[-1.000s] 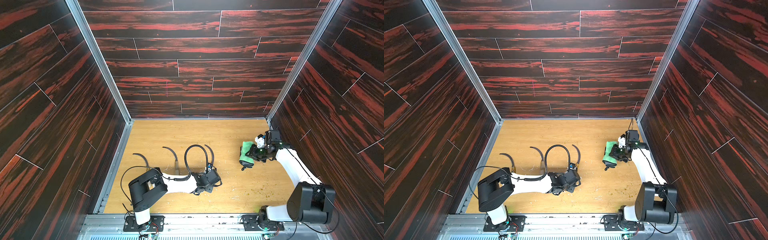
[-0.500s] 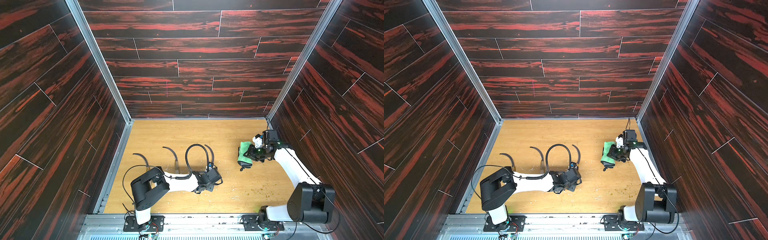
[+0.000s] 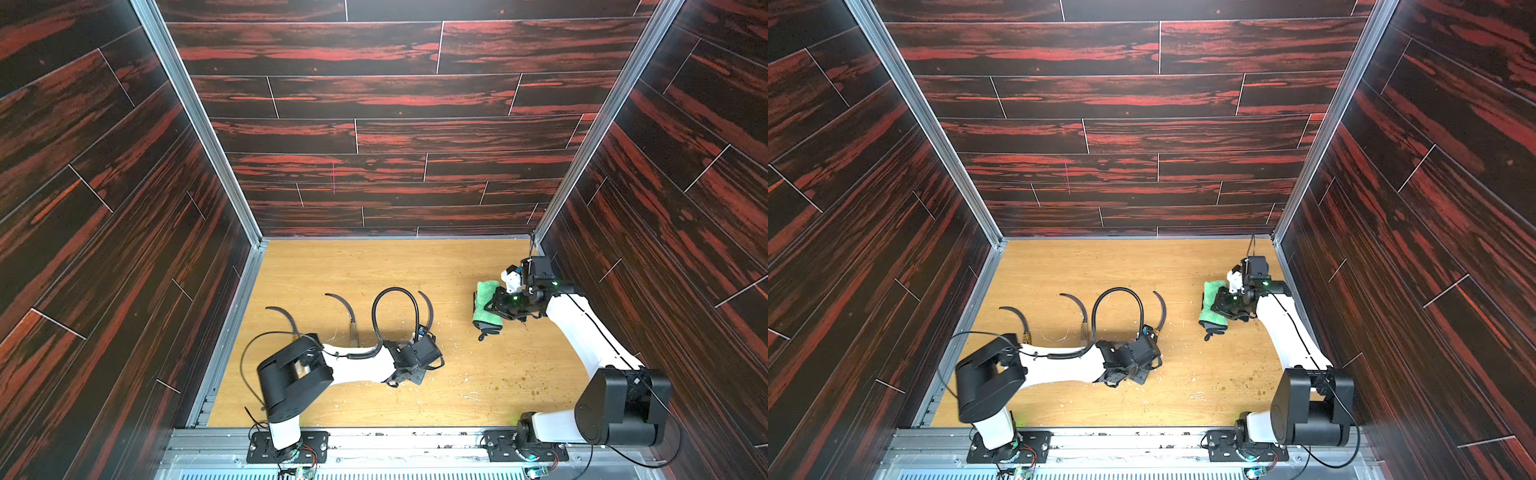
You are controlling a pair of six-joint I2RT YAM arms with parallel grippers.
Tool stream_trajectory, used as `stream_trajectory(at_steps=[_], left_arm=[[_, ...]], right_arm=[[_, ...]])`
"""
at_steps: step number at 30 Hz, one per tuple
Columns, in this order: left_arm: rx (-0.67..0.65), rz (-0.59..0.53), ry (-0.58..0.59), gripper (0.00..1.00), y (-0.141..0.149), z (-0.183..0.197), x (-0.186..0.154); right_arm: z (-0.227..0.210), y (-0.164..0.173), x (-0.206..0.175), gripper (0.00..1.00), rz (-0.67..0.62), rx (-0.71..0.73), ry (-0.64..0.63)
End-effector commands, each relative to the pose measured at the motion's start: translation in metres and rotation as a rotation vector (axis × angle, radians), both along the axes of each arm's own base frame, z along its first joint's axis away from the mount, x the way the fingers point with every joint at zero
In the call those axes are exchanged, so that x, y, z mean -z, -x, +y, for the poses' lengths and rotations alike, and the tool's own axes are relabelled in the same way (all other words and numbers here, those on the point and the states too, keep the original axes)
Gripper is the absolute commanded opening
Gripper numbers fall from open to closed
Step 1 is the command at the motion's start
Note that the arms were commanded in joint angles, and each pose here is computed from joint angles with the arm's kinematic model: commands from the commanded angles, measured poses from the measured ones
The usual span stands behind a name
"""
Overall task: Wipe small sickles with rags
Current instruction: Pick up the small sickle from the center of the board, then wipe the small sickle.
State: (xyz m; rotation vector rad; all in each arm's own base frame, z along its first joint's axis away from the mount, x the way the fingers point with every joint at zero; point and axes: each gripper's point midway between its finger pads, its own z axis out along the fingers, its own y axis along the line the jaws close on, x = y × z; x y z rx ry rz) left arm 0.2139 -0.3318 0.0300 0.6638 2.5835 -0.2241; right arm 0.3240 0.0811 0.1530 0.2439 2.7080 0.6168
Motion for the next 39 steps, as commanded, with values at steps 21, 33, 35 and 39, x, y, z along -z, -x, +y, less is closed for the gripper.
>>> stream_trajectory(at_steps=[21,33,35,39], left_arm=[[0.189,-0.090,0.170,0.00,-0.013,0.004,0.012],[0.217,-0.108,0.199,0.00,-0.014,0.000,0.015],[0.210,-0.119,0.200,0.00,-0.015,0.002,0.014],[0.190,-0.131,0.194,0.00,-0.018,0.004,0.013]], right_arm=[[0.131,0.029,0.046,0.06,0.144,-0.294,-0.040],[0.179,0.050,0.081,0.05,0.283,-0.351,-0.057],[0.184,0.055,0.091,0.05,0.315,-0.345,-0.064],[0.188,0.064,0.112,0.04,0.372,-0.320,-0.100]])
